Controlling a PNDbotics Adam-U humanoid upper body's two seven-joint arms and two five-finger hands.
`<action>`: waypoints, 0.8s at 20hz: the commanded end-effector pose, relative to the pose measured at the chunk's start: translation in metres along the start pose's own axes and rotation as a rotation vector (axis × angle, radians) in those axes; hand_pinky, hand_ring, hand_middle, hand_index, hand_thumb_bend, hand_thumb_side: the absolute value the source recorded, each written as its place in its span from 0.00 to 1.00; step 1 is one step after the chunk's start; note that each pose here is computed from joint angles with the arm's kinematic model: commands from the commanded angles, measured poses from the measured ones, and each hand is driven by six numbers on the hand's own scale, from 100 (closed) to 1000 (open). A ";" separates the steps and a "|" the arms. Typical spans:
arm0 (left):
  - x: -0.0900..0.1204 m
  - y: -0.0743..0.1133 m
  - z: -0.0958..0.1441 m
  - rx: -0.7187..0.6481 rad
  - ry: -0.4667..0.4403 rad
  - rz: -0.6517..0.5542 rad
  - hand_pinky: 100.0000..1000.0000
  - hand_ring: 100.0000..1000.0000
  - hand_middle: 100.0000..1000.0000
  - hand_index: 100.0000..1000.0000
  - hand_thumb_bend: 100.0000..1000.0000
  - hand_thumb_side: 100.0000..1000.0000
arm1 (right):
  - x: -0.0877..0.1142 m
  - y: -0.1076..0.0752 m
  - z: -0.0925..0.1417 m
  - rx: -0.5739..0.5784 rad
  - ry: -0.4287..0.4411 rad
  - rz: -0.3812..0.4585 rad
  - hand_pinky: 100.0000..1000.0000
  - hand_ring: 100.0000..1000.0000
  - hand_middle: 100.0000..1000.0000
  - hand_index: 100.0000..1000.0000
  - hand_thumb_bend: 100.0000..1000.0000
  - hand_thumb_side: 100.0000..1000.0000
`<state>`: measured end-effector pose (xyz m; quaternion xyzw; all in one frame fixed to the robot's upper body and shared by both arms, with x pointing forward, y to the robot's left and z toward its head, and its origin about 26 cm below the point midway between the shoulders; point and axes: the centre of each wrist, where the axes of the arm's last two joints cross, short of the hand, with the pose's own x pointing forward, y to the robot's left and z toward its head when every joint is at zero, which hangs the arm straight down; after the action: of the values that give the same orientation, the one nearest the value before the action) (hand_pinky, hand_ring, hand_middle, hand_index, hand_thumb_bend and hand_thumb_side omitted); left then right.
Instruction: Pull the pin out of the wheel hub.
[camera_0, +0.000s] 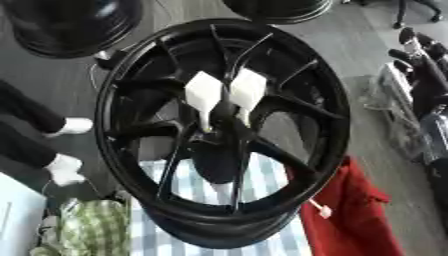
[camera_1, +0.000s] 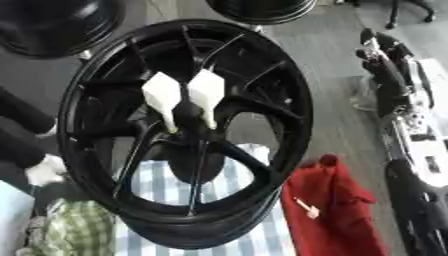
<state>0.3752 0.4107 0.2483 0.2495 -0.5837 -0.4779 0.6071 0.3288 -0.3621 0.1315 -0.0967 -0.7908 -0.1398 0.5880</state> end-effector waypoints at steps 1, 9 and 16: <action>0.007 0.016 0.009 0.122 -0.040 0.022 0.72 0.75 0.69 0.75 0.18 0.33 | 0.012 -0.002 -0.005 0.009 -0.037 0.013 0.92 0.75 0.77 0.75 0.19 0.33; 0.028 -0.007 -0.003 0.579 -0.142 0.404 0.67 0.74 0.68 0.72 0.13 0.57 | 0.011 -0.001 -0.004 0.012 -0.035 0.007 0.92 0.75 0.77 0.75 0.18 0.34; 0.051 -0.053 -0.020 0.782 -0.192 0.815 0.66 0.73 0.66 0.71 0.19 0.63 | 0.012 0.002 -0.004 0.016 -0.043 -0.006 0.92 0.75 0.77 0.75 0.18 0.34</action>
<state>0.3749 0.3415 0.2126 0.1729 -0.8056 -0.0087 0.5665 0.3292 -0.3616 0.1319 -0.0946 -0.7915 -0.1393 0.5876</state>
